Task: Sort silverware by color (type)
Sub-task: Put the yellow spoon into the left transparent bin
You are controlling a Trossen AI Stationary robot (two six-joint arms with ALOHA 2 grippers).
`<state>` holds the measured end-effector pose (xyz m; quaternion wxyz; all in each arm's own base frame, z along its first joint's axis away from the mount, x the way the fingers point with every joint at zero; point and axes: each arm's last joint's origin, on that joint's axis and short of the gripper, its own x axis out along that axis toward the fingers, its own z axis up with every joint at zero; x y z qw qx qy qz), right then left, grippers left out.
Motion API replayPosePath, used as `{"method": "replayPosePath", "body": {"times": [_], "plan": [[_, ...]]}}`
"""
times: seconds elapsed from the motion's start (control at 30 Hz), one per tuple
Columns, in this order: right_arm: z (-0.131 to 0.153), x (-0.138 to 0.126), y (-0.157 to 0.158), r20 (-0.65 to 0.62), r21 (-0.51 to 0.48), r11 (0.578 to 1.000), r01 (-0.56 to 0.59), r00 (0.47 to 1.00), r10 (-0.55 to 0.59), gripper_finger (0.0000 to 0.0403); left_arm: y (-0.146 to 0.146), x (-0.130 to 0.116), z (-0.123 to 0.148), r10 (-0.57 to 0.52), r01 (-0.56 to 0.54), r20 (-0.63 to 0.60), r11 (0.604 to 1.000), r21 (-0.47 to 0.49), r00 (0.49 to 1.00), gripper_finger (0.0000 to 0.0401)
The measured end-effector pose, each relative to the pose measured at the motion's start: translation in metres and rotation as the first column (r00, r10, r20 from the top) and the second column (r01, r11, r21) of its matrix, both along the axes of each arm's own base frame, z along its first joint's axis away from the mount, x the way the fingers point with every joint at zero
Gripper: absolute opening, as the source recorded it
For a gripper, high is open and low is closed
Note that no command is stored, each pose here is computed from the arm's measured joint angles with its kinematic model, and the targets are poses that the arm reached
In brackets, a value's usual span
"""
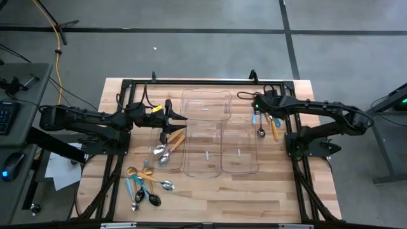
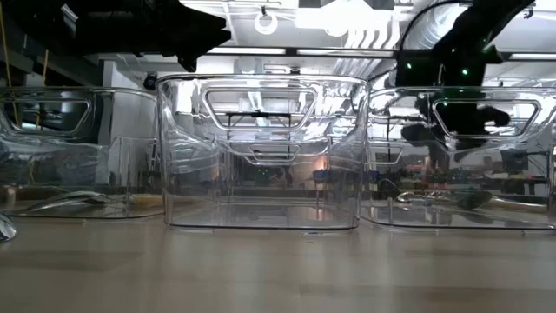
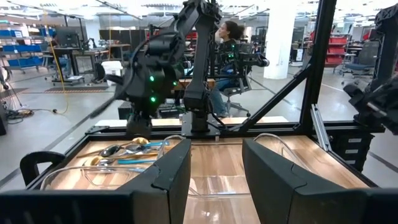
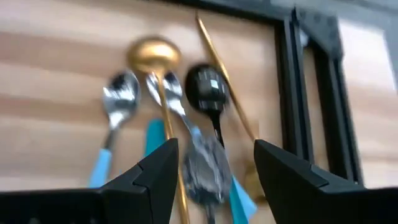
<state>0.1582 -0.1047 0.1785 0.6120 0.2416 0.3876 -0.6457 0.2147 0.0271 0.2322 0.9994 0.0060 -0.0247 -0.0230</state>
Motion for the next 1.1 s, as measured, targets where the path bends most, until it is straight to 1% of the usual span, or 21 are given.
{"method": "replayPosePath", "body": {"times": [0.2, 0.33, 0.47, 0.7, 0.8, 0.93, 1.1], "plan": [[-0.027, -0.015, 0.01, -0.009, 0.107, 0.993, 0.038, 0.999, -0.037, 0.0194, 0.0, 0.0, 0.0, 0.0, 0.0, 0.0, 1.0, 0.0, 1.0, 0.0136], [-0.038, -0.022, 0.015, -0.019, 0.144, 0.988, 0.059, 0.998, -0.057, 0.0194, 0.0, 0.0, 0.0, 0.0, 0.0, 0.0, 1.0, 0.0, 1.0, 0.0136], [-0.041, -0.023, 0.018, -0.002, 0.17, 0.984, 0.053, 0.999, -0.053, 0.0194, 0.0, 0.0, 0.0, 0.0, 0.0, 0.002, 1.0, 0.0, 1.0, 0.0136], [-0.042, -0.018, 0.025, 0.022, 0.212, 0.977, -0.003, 1.0, -0.002, 0.0194, 0.0, 0.0, 0.0, 0.0, 0.0, 0.002, 1.0, 0.0, 1.0, 0.0136], [-0.042, -0.018, 0.029, 0.016, 0.231, 0.973, 0.003, 1.0, -0.007, 0.0192, 0.0, 0.0, 0.0, 0.0, 0.0, 0.002, 1.0, 0.0, 1.0, 0.0136], [-0.042, -0.021, 0.031, -0.005, 0.239, 0.97, 0.032, 0.999, -0.032, 0.0167, 0.0, 0.0, 0.0, 0.0, 0.0, 0.001, 1.0, -0.002, 1.0, 0.0136], [-0.042, -0.02, 0.034, -0.002, 0.246, 0.969, 0.019, 1.0, -0.019, 0.0121, 0.0, 0.0, 0.0, -0.001, 0.001, -0.001, 1.0, -0.003, 1.0, 0.0136]]}}
